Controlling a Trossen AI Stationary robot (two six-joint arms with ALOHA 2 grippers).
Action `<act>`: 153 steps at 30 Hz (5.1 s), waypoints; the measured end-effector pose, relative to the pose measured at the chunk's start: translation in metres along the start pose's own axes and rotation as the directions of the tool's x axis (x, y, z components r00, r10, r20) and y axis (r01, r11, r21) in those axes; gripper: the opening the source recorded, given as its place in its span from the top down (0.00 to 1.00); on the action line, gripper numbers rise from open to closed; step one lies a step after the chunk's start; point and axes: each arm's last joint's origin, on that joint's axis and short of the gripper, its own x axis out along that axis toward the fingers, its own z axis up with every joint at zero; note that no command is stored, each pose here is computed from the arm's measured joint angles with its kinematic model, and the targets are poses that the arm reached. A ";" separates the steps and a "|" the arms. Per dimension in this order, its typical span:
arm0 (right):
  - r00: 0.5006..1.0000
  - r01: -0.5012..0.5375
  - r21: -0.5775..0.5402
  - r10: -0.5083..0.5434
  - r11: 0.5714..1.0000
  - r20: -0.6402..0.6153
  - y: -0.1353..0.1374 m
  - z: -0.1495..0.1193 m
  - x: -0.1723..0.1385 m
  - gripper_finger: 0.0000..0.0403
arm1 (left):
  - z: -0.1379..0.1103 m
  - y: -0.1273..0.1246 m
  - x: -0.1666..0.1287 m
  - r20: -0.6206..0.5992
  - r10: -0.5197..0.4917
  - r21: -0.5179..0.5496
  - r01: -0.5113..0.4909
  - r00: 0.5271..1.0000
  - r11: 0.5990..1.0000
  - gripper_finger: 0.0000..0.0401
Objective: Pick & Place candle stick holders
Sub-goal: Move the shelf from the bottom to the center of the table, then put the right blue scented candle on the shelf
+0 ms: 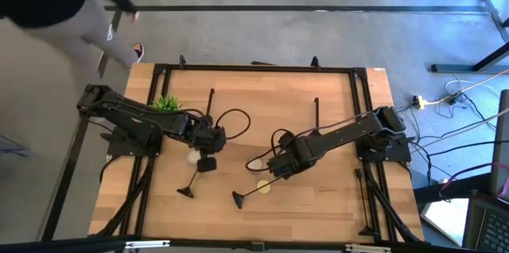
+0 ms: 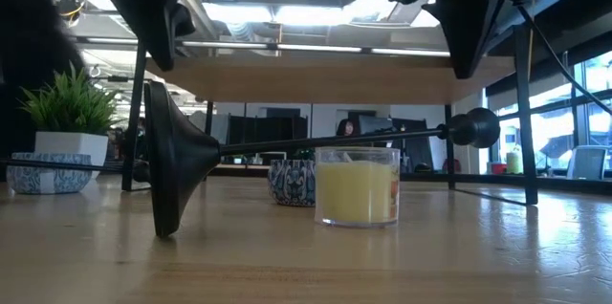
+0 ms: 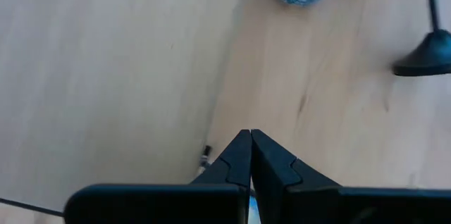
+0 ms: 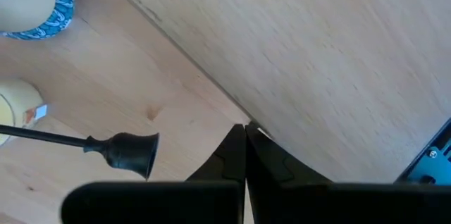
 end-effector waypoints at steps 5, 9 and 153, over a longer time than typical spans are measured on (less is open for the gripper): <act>0.998 0.069 0.012 -0.069 0.998 -0.013 -0.007 -0.002 0.000 0.99 | -0.002 -0.005 -0.002 -0.004 -0.029 -0.002 0.029 1.000 1.000 1.00; 0.994 0.113 0.022 -0.113 0.993 -0.003 -0.011 -0.002 -0.001 0.99 | -0.003 -0.007 -0.003 0.006 -0.033 -0.006 0.033 0.999 0.999 1.00; 0.931 -0.334 -0.185 0.354 0.924 0.089 -0.004 -0.220 -0.118 0.98 | 0.112 -0.102 0.114 -0.063 0.066 0.438 -0.032 0.996 0.898 0.67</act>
